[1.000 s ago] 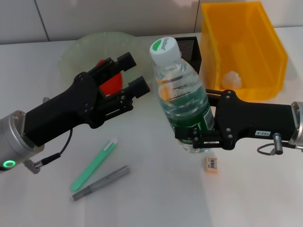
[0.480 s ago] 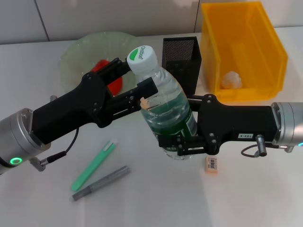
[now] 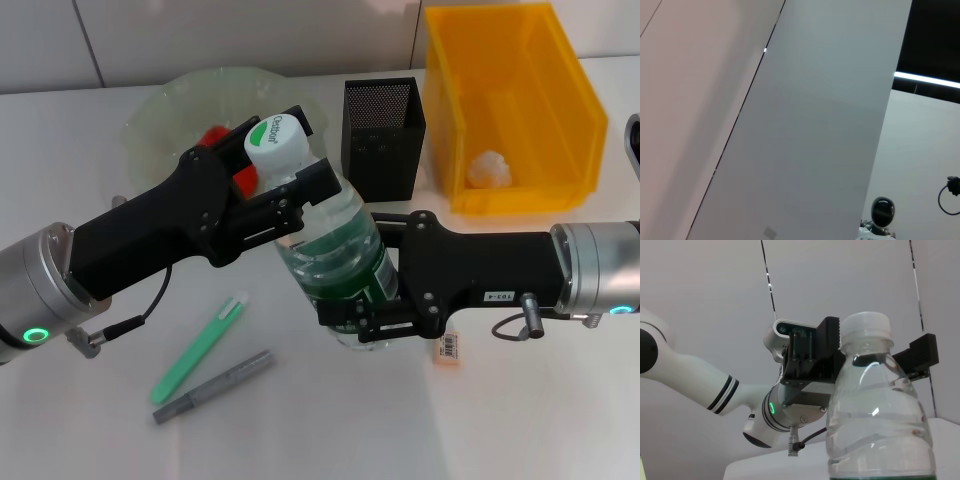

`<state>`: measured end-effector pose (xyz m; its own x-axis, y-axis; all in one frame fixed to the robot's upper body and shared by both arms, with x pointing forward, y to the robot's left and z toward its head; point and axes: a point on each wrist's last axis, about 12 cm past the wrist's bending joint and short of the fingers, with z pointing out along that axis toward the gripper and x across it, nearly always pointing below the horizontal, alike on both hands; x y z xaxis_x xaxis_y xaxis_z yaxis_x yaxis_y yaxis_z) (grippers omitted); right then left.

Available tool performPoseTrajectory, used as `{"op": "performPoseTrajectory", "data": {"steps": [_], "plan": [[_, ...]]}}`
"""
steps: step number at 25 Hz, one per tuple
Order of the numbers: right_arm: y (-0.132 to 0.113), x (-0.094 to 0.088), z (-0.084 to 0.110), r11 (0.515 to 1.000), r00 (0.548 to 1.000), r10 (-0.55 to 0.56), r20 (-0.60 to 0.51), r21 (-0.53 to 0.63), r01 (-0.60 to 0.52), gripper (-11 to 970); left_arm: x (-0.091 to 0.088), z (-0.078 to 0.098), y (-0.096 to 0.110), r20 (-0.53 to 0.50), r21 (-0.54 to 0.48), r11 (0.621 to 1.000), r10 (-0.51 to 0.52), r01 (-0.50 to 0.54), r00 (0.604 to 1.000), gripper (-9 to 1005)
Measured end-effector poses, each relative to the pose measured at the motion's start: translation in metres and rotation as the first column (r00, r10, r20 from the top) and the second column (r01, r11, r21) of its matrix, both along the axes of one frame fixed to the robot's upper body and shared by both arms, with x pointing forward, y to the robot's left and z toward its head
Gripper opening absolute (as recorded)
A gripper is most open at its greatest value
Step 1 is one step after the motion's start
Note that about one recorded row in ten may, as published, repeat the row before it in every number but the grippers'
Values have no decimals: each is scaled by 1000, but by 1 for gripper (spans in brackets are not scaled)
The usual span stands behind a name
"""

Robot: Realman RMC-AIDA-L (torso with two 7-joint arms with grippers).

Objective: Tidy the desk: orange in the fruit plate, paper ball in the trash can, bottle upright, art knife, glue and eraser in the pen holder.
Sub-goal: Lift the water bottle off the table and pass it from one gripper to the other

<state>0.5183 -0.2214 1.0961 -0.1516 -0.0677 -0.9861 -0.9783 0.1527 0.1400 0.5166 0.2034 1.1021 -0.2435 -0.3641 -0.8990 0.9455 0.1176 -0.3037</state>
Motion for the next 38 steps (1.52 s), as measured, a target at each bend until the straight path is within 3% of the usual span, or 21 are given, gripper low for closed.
{"op": "performPoseTrajectory", "data": {"steps": [9,29,38], "plan": [[1,1,0,1000,1000,1,1,2,-1,770,1,2,-2,-28,-10,1000,-21,20,999,805],[2,-4,1,999,999,40,4,17,-40,773,4,6,-11,-9,15,997,-80,80,997,462],[1,-4,1,999,999,42,0,21,-42,784,3,6,-8,-7,15,997,-79,80,997,450]]}}
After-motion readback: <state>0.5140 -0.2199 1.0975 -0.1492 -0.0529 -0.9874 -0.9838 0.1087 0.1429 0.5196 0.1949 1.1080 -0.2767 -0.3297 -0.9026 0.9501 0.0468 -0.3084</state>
